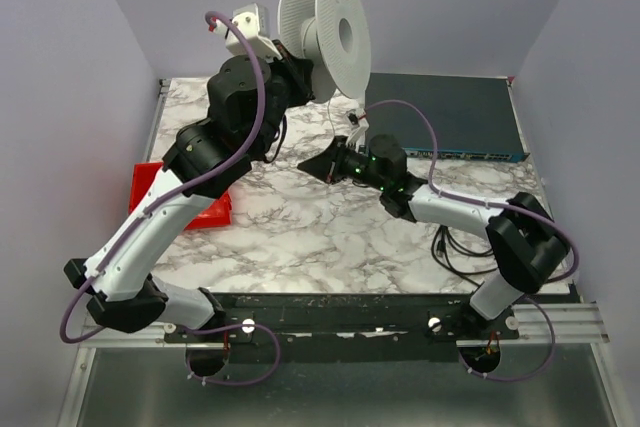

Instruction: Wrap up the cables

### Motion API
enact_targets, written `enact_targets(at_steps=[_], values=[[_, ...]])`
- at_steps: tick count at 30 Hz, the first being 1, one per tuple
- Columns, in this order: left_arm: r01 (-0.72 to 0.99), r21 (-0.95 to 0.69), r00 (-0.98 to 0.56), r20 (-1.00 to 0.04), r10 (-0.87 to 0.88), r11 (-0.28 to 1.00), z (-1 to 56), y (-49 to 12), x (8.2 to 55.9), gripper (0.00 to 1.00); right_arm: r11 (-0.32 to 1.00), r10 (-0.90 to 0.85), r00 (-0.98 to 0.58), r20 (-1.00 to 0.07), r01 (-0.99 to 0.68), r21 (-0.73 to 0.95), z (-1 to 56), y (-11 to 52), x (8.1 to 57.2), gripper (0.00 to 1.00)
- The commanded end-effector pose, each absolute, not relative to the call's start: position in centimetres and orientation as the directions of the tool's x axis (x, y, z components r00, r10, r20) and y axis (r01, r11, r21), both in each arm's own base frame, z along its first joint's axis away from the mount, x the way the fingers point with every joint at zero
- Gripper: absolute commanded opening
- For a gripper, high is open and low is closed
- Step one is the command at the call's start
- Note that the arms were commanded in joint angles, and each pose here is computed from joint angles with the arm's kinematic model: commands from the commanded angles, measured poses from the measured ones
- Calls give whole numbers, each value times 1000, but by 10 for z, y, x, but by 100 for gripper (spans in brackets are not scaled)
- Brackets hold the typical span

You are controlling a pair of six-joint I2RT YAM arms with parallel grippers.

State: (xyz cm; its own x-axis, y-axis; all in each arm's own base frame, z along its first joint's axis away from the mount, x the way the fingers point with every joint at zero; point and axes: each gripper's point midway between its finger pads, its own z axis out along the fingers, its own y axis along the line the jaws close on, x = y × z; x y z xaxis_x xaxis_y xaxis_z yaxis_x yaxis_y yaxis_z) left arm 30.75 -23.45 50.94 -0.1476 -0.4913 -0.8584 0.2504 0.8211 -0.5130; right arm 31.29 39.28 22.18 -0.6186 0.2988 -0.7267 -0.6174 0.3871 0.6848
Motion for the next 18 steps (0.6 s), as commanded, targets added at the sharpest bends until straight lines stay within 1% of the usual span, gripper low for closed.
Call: enact_targets(at_steps=[1, 7, 14, 18], values=[[174, -518, -6, -851, -525, 837, 536, -213, 333, 0, 400, 233, -635, -737, -628, 668, 230, 387, 282, 1], [100, -479, -11, -877, -480, 872, 516, -202, 361, 0, 516, 181, -625, -759, -597, 615, 228, 363, 277, 1], [42, -449, -36, -894, -448, 893, 491, -193, 385, 0, 579, 128, -625, -770, -583, 570, 230, 351, 270, 1], [20, -424, -60, -904, -422, 905, 476, -188, 397, 0, 645, 89, -618, -781, -562, 518, 233, 340, 273, 1]])
